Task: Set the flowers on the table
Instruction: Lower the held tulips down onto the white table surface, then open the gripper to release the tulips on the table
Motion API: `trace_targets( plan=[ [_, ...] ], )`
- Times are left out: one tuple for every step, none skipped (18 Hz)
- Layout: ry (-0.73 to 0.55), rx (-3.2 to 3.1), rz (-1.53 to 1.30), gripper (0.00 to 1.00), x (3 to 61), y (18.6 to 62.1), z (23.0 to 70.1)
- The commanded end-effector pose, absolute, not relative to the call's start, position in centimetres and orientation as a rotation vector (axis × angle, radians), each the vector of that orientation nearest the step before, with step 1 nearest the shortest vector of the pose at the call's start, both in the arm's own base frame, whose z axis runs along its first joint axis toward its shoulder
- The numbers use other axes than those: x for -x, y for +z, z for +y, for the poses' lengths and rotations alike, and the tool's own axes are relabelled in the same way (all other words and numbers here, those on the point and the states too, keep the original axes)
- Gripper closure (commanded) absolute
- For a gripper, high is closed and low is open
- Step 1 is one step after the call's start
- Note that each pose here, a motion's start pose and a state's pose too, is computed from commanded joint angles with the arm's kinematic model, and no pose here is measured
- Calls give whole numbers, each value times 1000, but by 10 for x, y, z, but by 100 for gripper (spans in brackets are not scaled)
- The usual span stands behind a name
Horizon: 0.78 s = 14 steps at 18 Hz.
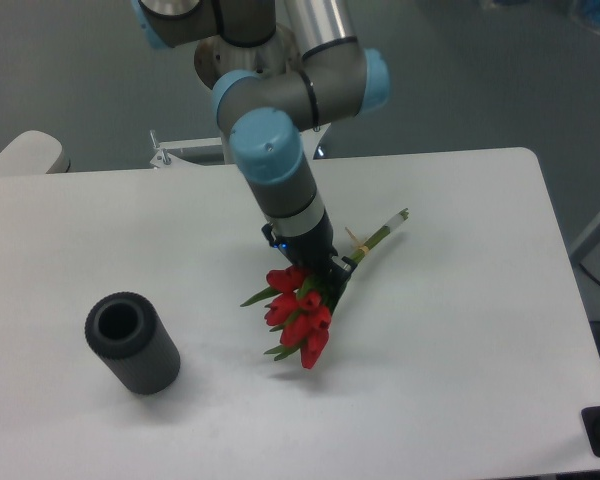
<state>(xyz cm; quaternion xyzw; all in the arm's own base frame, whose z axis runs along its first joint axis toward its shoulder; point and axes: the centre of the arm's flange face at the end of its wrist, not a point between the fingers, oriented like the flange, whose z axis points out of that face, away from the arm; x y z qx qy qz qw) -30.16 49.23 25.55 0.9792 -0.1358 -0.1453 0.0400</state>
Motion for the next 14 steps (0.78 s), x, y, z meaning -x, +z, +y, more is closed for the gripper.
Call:
trace_targets(
  plan=[
    [-440, -2998, -424, 68, 300, 252, 494],
    [-434, -2995, -426, 65, 300, 250, 495],
    [-434, -2997, -429, 55, 300, 250, 496],
    [-438, -2998, -429, 42, 301, 251, 497],
    [-447, -3000, -434, 8, 304, 254, 499],
    [-473, -3013, -419, 0, 308, 265, 500],
    [-486, -3023, -411, 0, 311, 271, 502],
    [-509, -3032, -404, 0, 314, 279, 504],
    [-542, -3038, -397, 0, 319, 290, 508],
    [-573, -3047, -391, 0, 324, 302, 513],
    [-604, -3056, -375, 0, 329, 314, 517],
    [-627, -3068, -350, 0, 335, 324, 520],
    [-646, -3084, -333, 0, 341, 335, 518],
    [-674, -3104, -314, 0, 346, 350, 515]
  ],
)
